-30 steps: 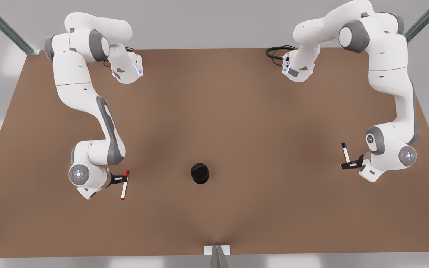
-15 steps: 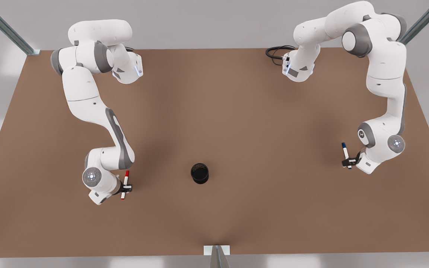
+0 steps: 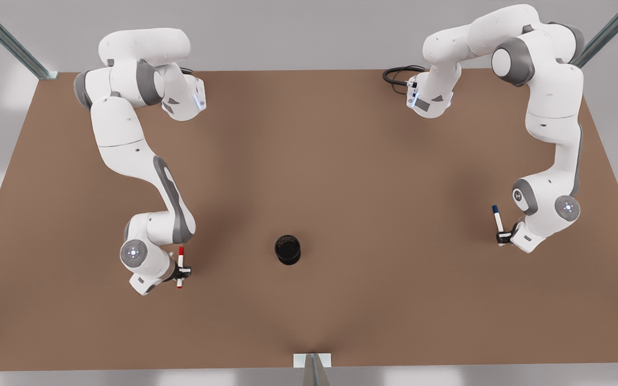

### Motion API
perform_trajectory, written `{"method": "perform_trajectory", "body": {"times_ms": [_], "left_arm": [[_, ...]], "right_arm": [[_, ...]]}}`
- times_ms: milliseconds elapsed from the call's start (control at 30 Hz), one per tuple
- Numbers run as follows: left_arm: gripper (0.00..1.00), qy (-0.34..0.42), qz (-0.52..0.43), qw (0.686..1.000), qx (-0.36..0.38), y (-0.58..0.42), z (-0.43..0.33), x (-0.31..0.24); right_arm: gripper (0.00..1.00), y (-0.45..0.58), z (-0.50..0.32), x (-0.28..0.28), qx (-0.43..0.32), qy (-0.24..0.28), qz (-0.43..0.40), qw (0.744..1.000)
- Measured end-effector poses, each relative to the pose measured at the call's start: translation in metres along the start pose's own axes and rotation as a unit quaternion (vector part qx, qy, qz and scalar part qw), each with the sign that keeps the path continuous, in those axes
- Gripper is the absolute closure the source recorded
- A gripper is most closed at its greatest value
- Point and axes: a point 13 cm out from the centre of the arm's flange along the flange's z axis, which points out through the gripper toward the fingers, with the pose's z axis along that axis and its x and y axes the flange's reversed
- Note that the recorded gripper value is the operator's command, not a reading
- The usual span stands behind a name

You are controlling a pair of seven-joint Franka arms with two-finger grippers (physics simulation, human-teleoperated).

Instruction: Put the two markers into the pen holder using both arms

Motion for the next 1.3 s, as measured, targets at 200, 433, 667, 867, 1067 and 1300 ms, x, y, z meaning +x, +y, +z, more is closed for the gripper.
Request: {"method": "perform_trajectory", "body": {"times_ms": [200, 433, 667, 867, 1067, 1300], "left_arm": [[0.61, 0.002, 0.010, 1.000, 0.001, -0.003, 0.004, 0.001], [0.79, 0.001, 0.013, 1.000, -0.002, -0.003, 0.004, 0.000], [0.79, -0.036, 0.034, 0.999, -0.013, -0.032, -0.075, -0.070], [0.79, -0.011, 0.056, 0.998, -0.026, -0.074, -0.151, -0.098], [0.79, 0.024, 0.060, 0.998, -0.027, -0.128, -0.201, -0.094], [0.79, 0.071, 0.041, 0.996, -0.027, -0.159, -0.210, -0.070]], "right_arm": [[0.79, 0.081, -0.144, -0.023, -0.046, -0.059, -0.045, 0.996], [0.79, 0.287, -0.258, 0.013, -0.137, -0.118, -0.169, 0.969], [0.79, 0.414, -0.238, 0.028, -0.206, -0.201, -0.213, 0.934], [0.79, 0.417, -0.207, -0.009, -0.218, -0.305, -0.205, 0.904], [0.79, 0.406, -0.163, -0.006, -0.220, -0.355, -0.212, 0.883], [0.79, 0.394, -0.170, -0.001, -0.227, -0.399, -0.217, 0.861]]}}
